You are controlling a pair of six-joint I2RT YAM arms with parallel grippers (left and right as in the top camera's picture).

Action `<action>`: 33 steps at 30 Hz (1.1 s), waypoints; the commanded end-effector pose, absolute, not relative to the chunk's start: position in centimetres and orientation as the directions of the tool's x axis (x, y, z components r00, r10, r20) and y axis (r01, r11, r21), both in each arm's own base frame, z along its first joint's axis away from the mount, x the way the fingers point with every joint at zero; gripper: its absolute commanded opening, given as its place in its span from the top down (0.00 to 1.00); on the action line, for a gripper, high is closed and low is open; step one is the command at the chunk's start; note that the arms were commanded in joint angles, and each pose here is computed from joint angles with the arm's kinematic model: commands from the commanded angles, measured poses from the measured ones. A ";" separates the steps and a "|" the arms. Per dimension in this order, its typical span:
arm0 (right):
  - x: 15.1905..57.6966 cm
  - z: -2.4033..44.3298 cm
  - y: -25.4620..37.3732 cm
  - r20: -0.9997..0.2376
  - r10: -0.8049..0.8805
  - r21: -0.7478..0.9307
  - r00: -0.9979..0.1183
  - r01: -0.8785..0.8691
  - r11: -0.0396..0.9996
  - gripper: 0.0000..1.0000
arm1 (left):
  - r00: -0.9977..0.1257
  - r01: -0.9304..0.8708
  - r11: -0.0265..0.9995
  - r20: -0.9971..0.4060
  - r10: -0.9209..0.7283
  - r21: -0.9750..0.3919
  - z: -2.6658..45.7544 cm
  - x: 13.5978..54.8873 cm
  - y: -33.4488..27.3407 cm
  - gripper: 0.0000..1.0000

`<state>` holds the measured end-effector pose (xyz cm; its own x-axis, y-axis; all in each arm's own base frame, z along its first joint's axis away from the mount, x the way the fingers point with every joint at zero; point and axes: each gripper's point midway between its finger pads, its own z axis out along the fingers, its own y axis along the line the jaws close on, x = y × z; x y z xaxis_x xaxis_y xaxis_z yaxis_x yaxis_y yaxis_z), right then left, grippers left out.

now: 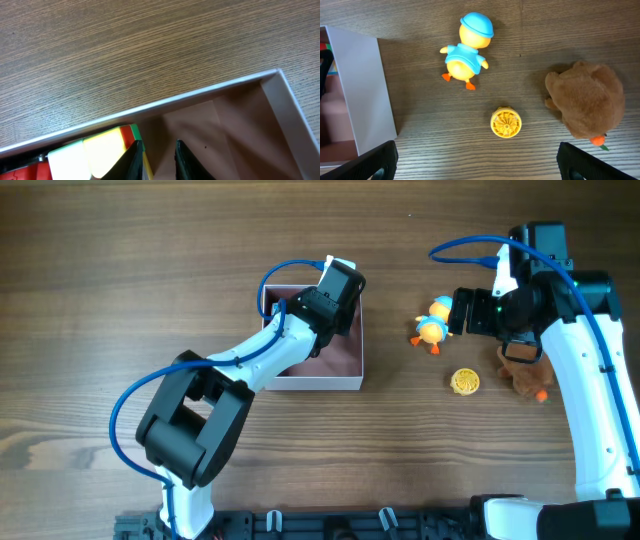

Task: Pack container
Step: 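Release the cube and lift the left gripper back, then lower the right gripper and grasp the yellow duck toy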

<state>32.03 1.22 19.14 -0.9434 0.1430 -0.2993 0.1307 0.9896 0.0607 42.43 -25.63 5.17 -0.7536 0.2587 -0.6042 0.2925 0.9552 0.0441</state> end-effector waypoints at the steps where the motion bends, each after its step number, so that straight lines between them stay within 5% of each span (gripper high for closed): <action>1: 32.5 19.6 1.5 -0.311 0.152 0.081 -0.938 0.133 0.988 0.00 | -0.711 0.289 0.957 -0.661 0.242 0.039 9.0 42.9 -26.0 0.77; 8: 32.4 19.6 1.5 -0.308 0.152 0.080 -0.939 0.134 0.988 0.00 | -0.670 0.252 0.966 -0.711 0.214 0.053 18.5 39.6 -22.5 0.61; 12: 32.0 19.8 1.5 -0.295 0.208 0.100 -0.933 0.186 0.977 0.00 | -0.727 0.070 0.997 -0.683 0.077 0.038 22.0 36.3 -15.7 0.38; 16: 32.7 22.5 2.6 -0.392 0.238 0.135 -0.889 0.200 0.970 0.00 | -0.774 -0.176 0.984 -0.616 -0.144 -0.009 23.1 33.4 -7.5 0.02; 20: 36.1 24.3 3.1 -0.515 0.308 0.182 -0.800 0.249 0.951 0.00 | -0.791 -0.275 0.953 -0.535 -0.298 -0.125 22.5 33.0 -3.6 0.01; 27: 38.9 13.0 3.8 -0.229 0.531 0.153 -0.815 0.509 0.847 0.00 | -0.804 -0.342 0.924 -0.455 -0.382 -0.171 20.4 34.0 -1.7 0.00; 33: 38.8 5.2 4.7 -0.047 0.547 0.083 -0.836 0.542 0.836 0.00 | -0.823 -0.347 0.925 -0.424 -0.379 -0.153 19.0 34.4 -1.8 0.00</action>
<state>39.00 4.28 6.86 -0.8570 0.5060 -0.0977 0.4992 0.8622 0.0862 34.03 -1.53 19.55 -0.8181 -0.3645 -0.4449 -0.3403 0.9303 -0.1365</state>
